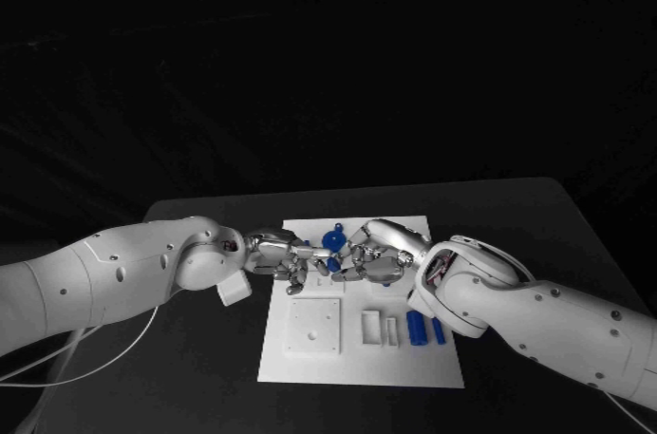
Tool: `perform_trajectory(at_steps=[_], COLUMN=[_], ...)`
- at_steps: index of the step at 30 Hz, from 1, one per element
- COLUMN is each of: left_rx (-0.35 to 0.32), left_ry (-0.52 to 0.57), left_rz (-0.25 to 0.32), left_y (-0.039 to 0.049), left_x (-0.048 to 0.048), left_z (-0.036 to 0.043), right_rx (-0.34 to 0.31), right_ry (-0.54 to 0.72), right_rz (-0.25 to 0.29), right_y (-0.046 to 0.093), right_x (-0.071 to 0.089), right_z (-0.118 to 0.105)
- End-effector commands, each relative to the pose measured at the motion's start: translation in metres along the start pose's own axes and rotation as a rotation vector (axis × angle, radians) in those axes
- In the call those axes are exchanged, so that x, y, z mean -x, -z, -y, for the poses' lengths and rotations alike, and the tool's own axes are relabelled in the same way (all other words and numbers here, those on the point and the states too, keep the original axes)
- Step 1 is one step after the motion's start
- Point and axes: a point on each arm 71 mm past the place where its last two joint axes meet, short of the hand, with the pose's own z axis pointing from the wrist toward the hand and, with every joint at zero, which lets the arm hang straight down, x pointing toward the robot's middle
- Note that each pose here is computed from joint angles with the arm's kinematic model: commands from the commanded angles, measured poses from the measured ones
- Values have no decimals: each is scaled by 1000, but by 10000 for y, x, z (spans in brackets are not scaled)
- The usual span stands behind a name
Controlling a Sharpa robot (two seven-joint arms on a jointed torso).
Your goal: Assemble the parts on the task board
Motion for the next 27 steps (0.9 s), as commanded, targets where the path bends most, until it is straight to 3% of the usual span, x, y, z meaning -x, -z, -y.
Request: perform_trajectory(at_steps=[1,27], left_rx=[19,18], left_ry=[-11,-22], left_rz=[38,-34], left_y=[-18,-59], left_x=[13,-69], left_z=[4,24], right_rx=[-2,-12], right_ry=[21,26], right_rz=[-41,-51], right_y=[-3,-14], right_x=[-38,-54], right_z=[-10,7])
